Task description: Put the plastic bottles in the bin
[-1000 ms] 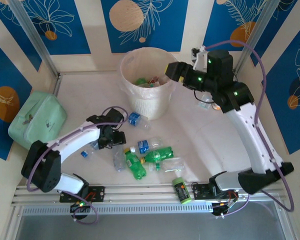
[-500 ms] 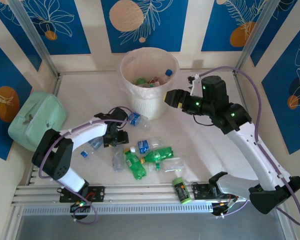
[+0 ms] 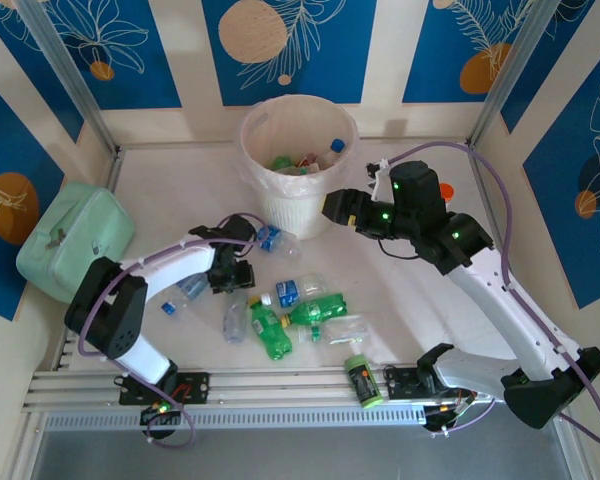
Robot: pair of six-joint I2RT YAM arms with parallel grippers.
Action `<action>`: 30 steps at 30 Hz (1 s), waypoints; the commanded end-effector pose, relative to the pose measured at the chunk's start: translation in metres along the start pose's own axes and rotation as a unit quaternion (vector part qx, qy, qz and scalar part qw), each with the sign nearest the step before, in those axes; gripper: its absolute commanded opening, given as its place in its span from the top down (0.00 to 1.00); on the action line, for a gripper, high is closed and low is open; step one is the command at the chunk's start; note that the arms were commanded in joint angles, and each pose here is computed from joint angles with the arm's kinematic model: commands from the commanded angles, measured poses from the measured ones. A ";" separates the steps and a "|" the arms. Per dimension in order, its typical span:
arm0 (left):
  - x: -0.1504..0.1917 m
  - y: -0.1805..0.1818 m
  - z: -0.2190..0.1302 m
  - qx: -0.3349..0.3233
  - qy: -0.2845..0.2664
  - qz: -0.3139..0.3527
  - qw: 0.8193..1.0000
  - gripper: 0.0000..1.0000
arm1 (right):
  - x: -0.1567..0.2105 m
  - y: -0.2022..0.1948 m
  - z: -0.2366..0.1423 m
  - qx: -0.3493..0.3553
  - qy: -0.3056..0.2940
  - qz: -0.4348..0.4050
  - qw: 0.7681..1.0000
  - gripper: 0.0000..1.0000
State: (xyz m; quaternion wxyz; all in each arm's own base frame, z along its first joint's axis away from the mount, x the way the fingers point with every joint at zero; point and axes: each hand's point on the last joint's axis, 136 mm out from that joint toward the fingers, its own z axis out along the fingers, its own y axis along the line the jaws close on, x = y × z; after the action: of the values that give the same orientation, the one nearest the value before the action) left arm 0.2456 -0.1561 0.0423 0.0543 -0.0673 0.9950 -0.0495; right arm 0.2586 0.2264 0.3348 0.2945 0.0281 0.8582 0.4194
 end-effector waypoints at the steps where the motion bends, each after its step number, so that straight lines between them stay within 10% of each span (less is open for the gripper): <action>1: -0.006 0.003 -0.024 0.005 -0.024 0.007 1.000 0.51 | -0.006 0.006 -0.014 0.001 -0.021 -0.009 1.000 0.30; 16: -0.054 0.002 -0.236 0.052 -0.244 0.037 0.968 0.52 | -0.011 -0.015 -0.022 0.027 -0.038 -0.002 0.999 0.31; 30: -0.162 -0.127 -0.410 0.361 -0.391 0.012 0.847 0.53 | -0.001 -0.027 -0.027 0.027 -0.035 0.011 0.999 0.31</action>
State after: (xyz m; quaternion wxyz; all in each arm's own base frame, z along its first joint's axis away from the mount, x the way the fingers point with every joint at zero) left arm 0.3491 -0.1844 0.4494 0.4573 -0.0489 0.8443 -0.2751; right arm 0.2554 0.1929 0.3287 0.3209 0.0609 0.8580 0.3963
